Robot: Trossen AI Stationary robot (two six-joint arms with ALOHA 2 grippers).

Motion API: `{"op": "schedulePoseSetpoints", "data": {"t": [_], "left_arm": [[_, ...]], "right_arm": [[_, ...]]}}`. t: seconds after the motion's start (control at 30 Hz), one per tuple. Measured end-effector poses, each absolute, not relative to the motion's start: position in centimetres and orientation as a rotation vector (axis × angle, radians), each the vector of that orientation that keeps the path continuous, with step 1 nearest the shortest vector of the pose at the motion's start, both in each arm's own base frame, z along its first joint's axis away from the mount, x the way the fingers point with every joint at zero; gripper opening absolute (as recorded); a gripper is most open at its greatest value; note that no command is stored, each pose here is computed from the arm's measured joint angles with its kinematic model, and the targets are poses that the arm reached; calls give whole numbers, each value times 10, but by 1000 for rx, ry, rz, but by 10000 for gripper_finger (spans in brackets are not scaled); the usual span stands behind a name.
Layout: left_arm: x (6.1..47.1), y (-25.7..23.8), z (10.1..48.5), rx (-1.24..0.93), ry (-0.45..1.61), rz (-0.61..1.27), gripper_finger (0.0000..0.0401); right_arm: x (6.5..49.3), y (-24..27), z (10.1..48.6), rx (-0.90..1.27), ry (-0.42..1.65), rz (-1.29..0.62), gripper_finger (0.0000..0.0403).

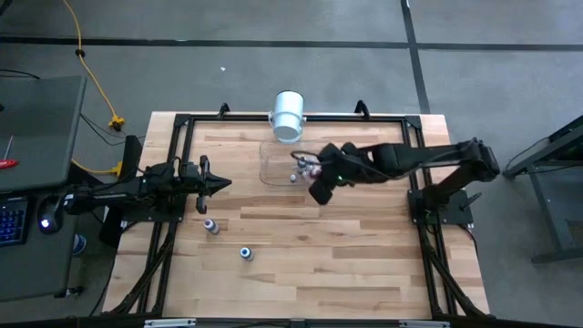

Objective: Pick & Place food coloring
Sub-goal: Put the large pink food coloring bottle into the transparent bin

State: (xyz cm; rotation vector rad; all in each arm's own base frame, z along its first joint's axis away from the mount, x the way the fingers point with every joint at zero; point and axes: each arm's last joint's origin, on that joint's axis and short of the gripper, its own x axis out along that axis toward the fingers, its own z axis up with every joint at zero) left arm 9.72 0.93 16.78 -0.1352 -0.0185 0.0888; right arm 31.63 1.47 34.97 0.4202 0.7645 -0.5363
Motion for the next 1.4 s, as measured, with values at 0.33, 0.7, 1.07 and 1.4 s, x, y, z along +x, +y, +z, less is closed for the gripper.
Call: {"op": "schedulePoseSetpoints", "data": {"t": [0.33, 0.7, 1.07, 1.4], "left_arm": [[97, 9, 168, -135, -19, 89, 1], [97, 9, 168, -135, -19, 89, 1], [97, 9, 168, -135, -19, 89, 1], [97, 9, 168, -136, -19, 89, 1]], "right_arm": [[331, -32, 351, 453, 768, -719, 109], [326, -77, 331, 541, 894, -842, 109], [342, -110, 298, 602, 974, -873, 109], [352, -127, 273, 650, 1022, -901, 109]]}}
